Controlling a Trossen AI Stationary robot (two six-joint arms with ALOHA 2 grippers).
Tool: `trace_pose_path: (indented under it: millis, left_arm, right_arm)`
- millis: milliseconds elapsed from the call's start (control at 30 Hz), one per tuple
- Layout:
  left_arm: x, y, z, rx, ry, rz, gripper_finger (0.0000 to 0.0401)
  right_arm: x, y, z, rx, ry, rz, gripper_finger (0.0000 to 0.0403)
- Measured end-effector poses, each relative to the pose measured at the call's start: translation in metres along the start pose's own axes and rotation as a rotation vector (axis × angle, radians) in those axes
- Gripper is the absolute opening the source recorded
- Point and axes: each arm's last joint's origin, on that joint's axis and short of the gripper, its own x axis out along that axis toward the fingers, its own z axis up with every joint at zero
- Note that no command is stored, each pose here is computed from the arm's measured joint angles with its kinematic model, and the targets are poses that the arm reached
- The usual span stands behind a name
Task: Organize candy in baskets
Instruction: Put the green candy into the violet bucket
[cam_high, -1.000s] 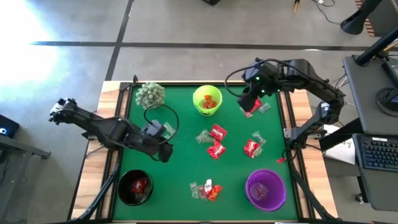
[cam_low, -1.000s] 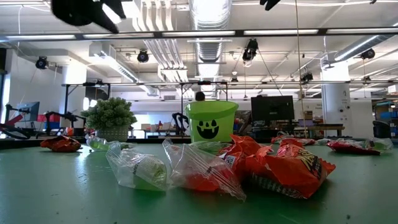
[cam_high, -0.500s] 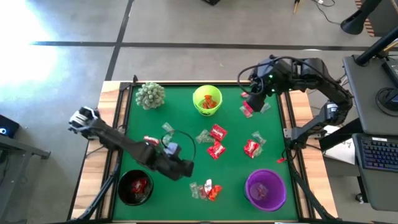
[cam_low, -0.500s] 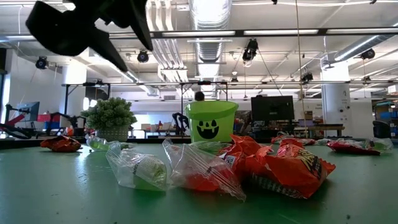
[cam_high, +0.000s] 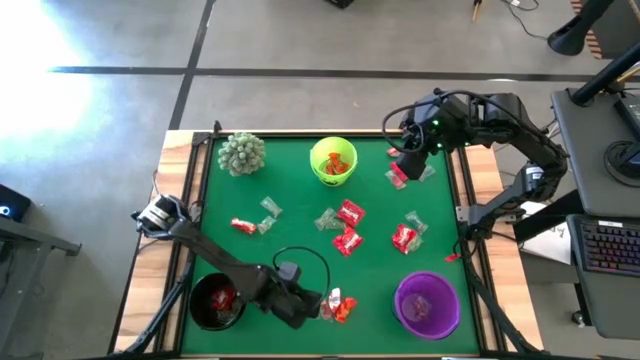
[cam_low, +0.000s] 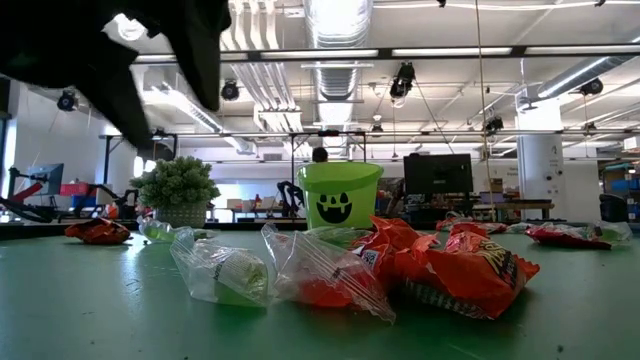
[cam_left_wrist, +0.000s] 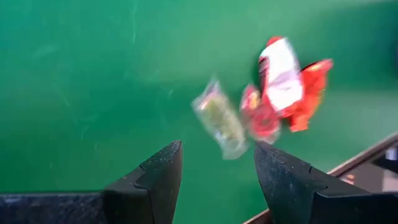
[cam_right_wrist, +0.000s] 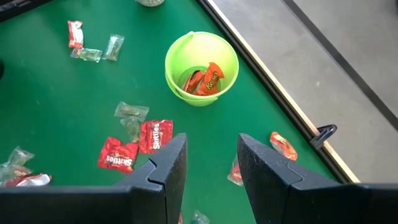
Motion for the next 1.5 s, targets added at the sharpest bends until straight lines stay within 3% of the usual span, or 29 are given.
trace_pose_path:
  millis: [333,600,800,1000,1333,1500]
  left_arm:
    - [0.036,-0.005,-0.006,-0.030,0.015,0.046,0.0182]
    - [0.058,-0.014,0.003,-0.047,0.026,-0.006,0.0182]
    - [0.068,-0.006,0.006,-0.048,0.018,0.037,0.0174]
    - [0.070,-0.002,0.007,-0.044,0.019,0.052,0.0144]
    - [0.068,-0.001,0.005,0.010,0.022,0.062,0.0052]
    - [0.067,-0.003,0.005,0.037,0.029,0.049,0.0039]
  right_arm:
    - [0.000,0.000,0.000,0.016,0.001,0.005,0.0134]
    - [0.000,0.000,0.000,0.016,0.001,0.005,0.0134]
    - [0.000,0.001,0.000,0.015,0.009,0.034,0.0134]
    - [-0.001,0.002,-0.001,0.015,0.019,0.077,0.0134]
    - [-0.001,0.002,-0.001,0.002,0.019,0.077,0.0134]
    - [-0.001,0.002,-0.001,0.002,0.018,0.075,0.0134]
